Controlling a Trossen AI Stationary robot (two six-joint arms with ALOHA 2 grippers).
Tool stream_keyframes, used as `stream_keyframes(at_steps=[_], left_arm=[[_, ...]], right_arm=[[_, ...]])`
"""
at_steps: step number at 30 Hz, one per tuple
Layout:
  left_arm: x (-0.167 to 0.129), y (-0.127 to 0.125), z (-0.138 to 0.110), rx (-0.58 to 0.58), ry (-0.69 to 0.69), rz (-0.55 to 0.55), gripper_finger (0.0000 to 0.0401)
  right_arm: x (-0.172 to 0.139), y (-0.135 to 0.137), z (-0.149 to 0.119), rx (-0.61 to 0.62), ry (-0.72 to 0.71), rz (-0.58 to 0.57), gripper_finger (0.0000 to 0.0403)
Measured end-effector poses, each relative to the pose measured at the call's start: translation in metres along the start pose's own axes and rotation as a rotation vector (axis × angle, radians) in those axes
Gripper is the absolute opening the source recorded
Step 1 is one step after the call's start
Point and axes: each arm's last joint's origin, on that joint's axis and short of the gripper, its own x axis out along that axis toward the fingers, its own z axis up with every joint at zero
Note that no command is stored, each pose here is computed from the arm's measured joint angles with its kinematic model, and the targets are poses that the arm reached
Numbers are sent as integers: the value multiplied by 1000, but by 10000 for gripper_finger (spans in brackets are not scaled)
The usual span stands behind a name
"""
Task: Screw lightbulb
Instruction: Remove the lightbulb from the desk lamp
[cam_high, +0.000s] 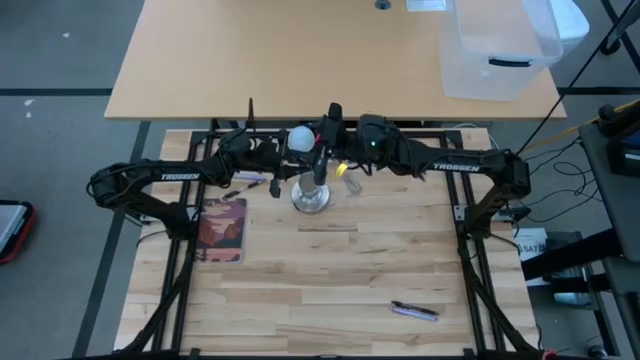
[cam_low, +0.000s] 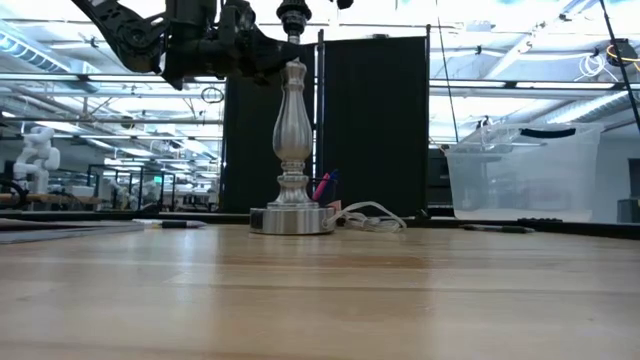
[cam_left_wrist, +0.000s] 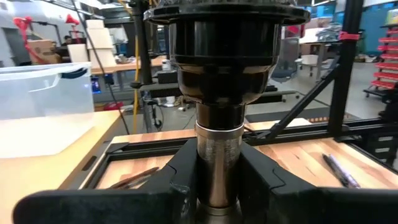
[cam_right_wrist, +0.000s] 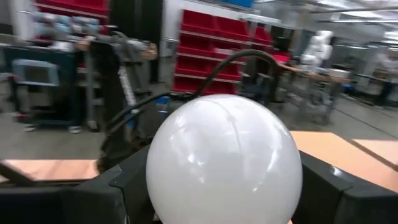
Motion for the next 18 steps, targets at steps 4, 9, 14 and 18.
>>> stream_keyframes(at_steps=[4, 9, 14, 18], left_arm=[[0, -1, 1, -20, -10, -32, 74], [0, -2, 1, -58, -10, -59, 74], [0, -2, 1, -78, -13, -61, 74], [0, -2, 2, -92, -15, -62, 74]], right_arm=[[0, -14, -1, -8, -15, 112, 263], [0, -29, -4, -37, -35, 248, 270], [-2, -41, -5, -62, -57, 336, 267], [-2, -47, -6, -75, -72, 375, 271]])
